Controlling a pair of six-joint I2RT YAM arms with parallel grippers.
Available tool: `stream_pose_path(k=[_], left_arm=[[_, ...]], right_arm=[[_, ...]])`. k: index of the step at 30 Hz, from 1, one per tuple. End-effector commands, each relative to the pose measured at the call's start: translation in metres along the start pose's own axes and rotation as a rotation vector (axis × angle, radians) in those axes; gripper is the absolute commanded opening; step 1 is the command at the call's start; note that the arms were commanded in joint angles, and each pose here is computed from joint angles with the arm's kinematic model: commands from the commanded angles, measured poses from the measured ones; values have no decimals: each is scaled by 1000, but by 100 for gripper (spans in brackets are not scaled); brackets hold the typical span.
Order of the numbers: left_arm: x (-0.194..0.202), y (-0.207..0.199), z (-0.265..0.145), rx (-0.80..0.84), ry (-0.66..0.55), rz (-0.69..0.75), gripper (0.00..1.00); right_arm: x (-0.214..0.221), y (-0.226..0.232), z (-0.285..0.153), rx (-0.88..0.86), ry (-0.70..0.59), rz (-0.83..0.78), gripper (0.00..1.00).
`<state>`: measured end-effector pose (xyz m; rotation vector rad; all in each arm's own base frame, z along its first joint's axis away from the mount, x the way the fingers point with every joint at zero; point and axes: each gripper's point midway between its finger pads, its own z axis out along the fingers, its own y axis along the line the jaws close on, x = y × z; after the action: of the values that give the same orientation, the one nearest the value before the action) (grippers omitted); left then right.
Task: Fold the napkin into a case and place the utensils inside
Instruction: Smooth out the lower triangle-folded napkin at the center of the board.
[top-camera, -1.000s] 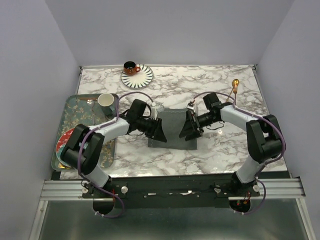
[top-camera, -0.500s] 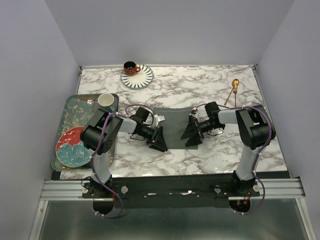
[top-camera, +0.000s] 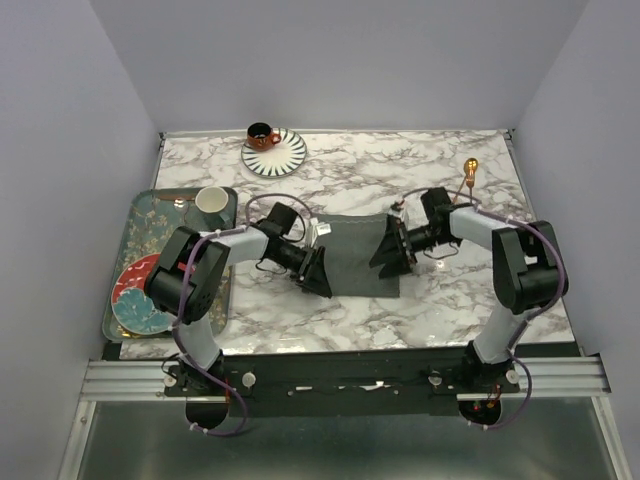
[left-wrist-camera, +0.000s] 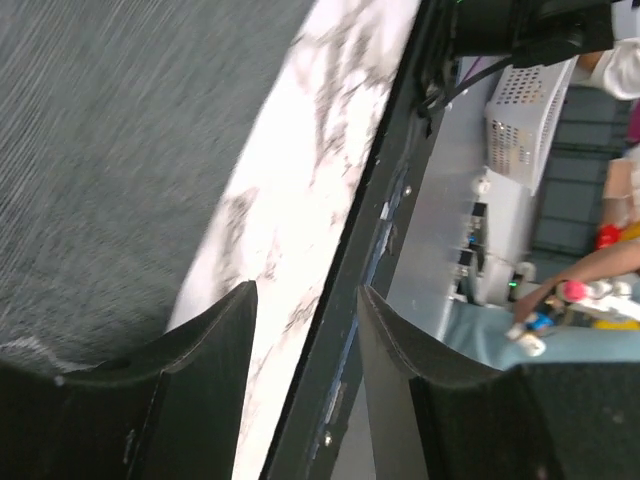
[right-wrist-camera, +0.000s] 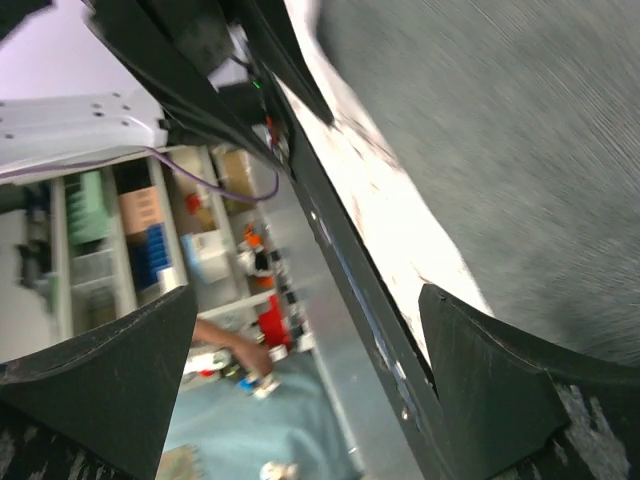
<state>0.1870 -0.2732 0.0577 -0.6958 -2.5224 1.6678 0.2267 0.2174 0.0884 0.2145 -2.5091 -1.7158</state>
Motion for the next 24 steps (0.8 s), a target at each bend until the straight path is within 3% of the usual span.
stream_pose_path(k=[1, 4, 11, 18, 24], left_arm=[[-48, -32, -18, -68, -103, 206, 54], [-86, -29, -22, -118, -185, 239, 55], [-143, 4, -22, -189, -238, 239, 54], [-134, 60, -8, -232, -190, 90, 52], [-99, 80, -7, -249, -127, 3, 50]], right_arm=[[-43, 58, -28, 8, -108, -227, 100], [-73, 51, -31, 38, -145, -237, 100], [-150, 20, -47, 60, -224, -244, 100], [-172, -32, -33, 87, -219, -142, 98], [-152, -72, -22, 129, -186, 5, 98]])
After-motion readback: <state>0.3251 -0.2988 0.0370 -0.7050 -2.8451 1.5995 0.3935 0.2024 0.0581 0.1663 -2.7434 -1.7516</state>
